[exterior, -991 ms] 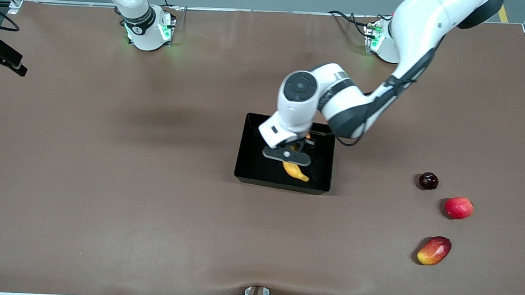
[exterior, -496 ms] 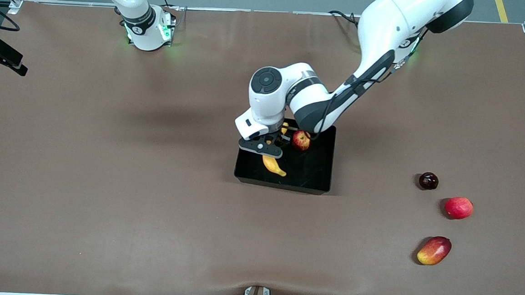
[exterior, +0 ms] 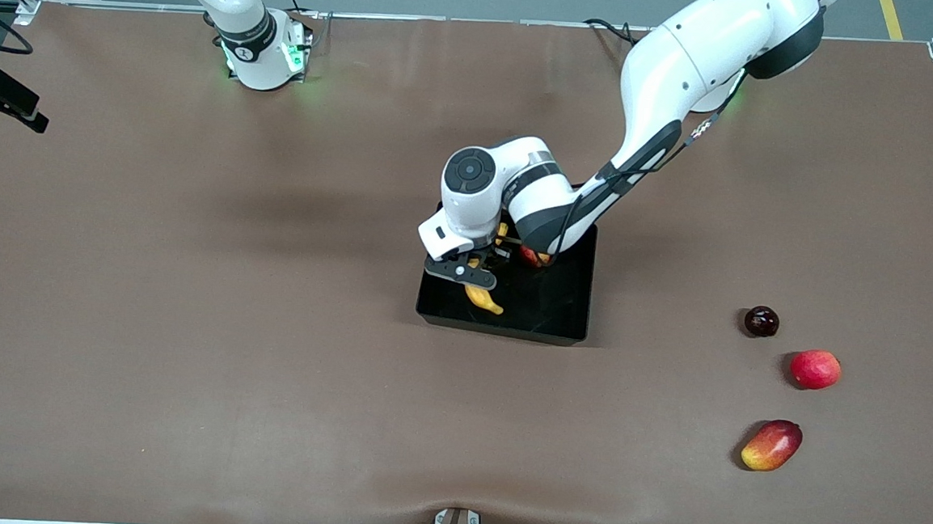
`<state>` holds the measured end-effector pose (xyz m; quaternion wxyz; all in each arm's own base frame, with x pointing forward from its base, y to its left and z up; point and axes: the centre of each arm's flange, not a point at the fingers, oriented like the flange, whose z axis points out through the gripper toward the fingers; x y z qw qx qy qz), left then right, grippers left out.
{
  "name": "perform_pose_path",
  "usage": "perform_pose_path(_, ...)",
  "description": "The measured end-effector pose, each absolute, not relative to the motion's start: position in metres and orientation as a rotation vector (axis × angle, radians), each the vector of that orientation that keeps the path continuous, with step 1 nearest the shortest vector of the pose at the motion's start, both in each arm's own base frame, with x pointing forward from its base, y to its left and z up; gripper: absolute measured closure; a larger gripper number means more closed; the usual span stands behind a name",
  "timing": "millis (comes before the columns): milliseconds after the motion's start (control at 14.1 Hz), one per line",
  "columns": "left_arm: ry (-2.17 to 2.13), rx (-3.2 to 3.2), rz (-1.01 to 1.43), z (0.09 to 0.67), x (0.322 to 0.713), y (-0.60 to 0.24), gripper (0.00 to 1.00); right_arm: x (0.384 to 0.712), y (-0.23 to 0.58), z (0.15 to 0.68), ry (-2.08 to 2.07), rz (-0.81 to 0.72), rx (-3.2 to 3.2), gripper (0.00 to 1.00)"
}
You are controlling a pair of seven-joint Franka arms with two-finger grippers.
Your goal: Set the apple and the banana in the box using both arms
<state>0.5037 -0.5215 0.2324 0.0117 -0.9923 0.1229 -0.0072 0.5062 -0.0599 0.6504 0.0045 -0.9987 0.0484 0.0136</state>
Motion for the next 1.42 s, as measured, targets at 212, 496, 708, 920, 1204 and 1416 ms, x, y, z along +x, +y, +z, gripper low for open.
perform_pose_path(212,0.382,-3.088,-0.029,0.214,0.506,-0.519,0.65,0.506,-0.06,0.65,0.152,0.042,-3.126,0.0)
perform_pose_path(496,0.397,-3.057,-0.043,0.2,0.502,-0.521,0.65,0.506,-0.06,0.65,0.152,0.042,-3.125,0.0)
perform_pose_path(708,0.395,-3.058,-0.049,0.201,0.503,-0.522,0.58,0.506,-0.06,0.65,0.152,0.042,-3.125,0.0)
perform_pose_path(920,0.385,-3.069,-0.074,0.209,0.509,-0.523,0.3,0.506,-0.06,0.65,0.153,0.043,-3.125,0.0)
perform_pose_path(1204,0.292,-3.016,-0.151,0.287,0.537,-0.5,0.0,0.506,-0.063,0.65,0.161,0.043,-3.124,0.0)
perform_pose_path(1416,0.246,-2.961,-0.268,0.39,0.571,-0.446,0.0,0.506,-0.063,0.65,0.162,0.044,-3.124,0.0)
